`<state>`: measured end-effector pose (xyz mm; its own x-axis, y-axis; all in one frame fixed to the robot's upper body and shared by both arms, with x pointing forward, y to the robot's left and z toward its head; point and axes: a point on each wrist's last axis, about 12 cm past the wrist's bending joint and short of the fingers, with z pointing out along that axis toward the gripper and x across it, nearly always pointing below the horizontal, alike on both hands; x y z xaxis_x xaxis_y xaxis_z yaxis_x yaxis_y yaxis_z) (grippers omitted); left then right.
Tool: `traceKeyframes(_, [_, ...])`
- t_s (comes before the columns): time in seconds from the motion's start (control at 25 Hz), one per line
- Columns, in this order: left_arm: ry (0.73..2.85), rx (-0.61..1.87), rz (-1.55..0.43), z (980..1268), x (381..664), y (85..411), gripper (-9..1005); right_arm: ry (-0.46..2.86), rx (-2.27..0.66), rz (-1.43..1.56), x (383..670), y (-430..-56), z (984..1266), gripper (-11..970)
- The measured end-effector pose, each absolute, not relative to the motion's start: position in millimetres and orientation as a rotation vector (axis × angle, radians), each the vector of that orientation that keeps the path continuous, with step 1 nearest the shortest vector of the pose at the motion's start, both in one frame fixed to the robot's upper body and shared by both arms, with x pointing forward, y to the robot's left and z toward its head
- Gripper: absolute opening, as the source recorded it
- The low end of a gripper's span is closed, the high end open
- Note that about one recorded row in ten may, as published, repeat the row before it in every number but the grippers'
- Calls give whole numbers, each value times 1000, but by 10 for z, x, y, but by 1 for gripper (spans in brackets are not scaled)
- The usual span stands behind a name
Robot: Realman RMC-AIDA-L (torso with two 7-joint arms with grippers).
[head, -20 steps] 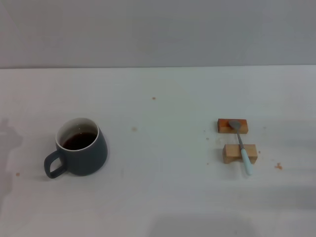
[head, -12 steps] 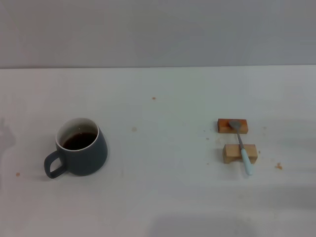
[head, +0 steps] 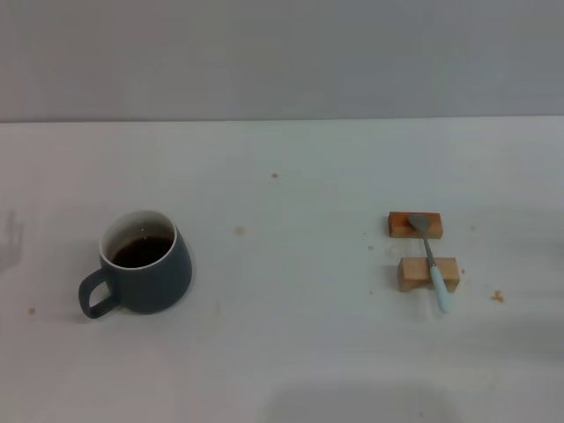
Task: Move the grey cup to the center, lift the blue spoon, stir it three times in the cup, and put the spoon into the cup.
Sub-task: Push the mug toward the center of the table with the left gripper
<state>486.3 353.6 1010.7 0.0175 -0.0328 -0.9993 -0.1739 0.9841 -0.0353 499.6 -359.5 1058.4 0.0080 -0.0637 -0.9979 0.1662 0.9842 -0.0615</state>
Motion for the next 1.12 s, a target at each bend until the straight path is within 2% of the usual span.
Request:
traceKeyframes(0.08, [1552, -169, 114, 10107, 4860, 3545, 460, 1525, 79, -179, 4984, -3592, 10612, 210])
traceKeyframes(0.32, [1556, -191, 132, 10100, 4848, 3593, 638, 1536, 110, -168, 4997, -3596, 10589, 209])
traceKeyframes(0.44, [1572, -186, 134, 10084, 4845, 3603, 813, 1567, 121, -160, 5032, -3595, 10567, 209])
traceKeyframes(0.72, [1650, -164, 133, 10032, 4903, 3620, 813, 1562, 108, -152, 5049, -3586, 10590, 210])
traceKeyframes(0.92, [1671, -147, 139, 10014, 4906, 3597, 813, 1554, 116, -151, 5030, -3584, 10598, 329])
traceKeyframes(1.12, [1684, -144, 149, 10002, 4893, 3612, 812, 1556, 112, -142, 5036, -3556, 10606, 404])
